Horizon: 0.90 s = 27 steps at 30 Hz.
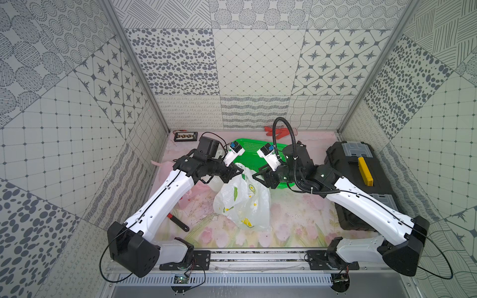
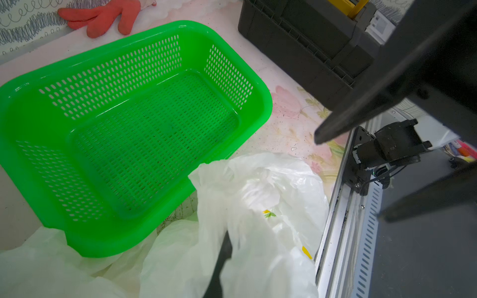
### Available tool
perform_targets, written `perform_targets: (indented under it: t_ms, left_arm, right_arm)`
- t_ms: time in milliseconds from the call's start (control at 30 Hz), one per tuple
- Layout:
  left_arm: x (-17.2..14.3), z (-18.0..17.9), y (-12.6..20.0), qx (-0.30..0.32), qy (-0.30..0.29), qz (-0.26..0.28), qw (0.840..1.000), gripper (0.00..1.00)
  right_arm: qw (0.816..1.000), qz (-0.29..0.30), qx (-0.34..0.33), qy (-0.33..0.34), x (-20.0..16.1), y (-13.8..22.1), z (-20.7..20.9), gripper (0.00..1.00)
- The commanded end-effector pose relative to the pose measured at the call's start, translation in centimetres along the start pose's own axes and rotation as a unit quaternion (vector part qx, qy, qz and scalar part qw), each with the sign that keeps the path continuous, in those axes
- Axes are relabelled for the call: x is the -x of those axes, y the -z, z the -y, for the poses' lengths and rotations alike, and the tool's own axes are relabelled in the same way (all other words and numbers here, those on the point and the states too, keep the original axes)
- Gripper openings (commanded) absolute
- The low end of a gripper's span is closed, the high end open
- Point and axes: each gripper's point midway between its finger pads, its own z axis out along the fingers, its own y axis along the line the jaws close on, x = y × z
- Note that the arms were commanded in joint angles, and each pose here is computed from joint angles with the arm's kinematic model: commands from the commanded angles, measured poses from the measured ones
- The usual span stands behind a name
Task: Place the pears into plastic bags & tie knots
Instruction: Tie the plastic bag at the center of the board.
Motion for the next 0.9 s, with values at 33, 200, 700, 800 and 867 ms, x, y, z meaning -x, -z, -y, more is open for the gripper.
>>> perform_targets:
  t_ms: [33, 200, 700, 800, 867]
  left_arm:
    - [0.5, 0.1, 0.5, 0.003, 0.013, 0.009, 1.0, 0.0]
    - [0.7, 0.5, 0.7, -0.006, 0.011, 0.011, 1.0, 0.0]
    - [0.8, 0.5, 0.6, -0.009, 0.018, 0.013, 1.0, 0.0]
    - [0.6, 0.7, 0.6, -0.014, 0.021, 0.009, 1.0, 0.01]
    - [0.2, 0.8, 0.4, -0.021, 0.024, 0.003, 0.999, 0.08]
  right_arm:
    - [0.999, -0.028, -0.033, -0.024, -1.4, -2.2, 1.9, 0.46]
    - [0.998, -0.047, -0.031, -0.027, -1.6, -4.4, 2.3, 0.36]
    - [0.994, -0.023, 0.062, -0.092, -0.6, -5.9, -0.4, 0.01]
    - [0.985, -0.003, 0.115, -0.126, 0.3, -6.5, -1.9, 0.01]
    - [0.982, 0.003, 0.123, -0.141, 0.3, -7.1, -1.9, 0.01]
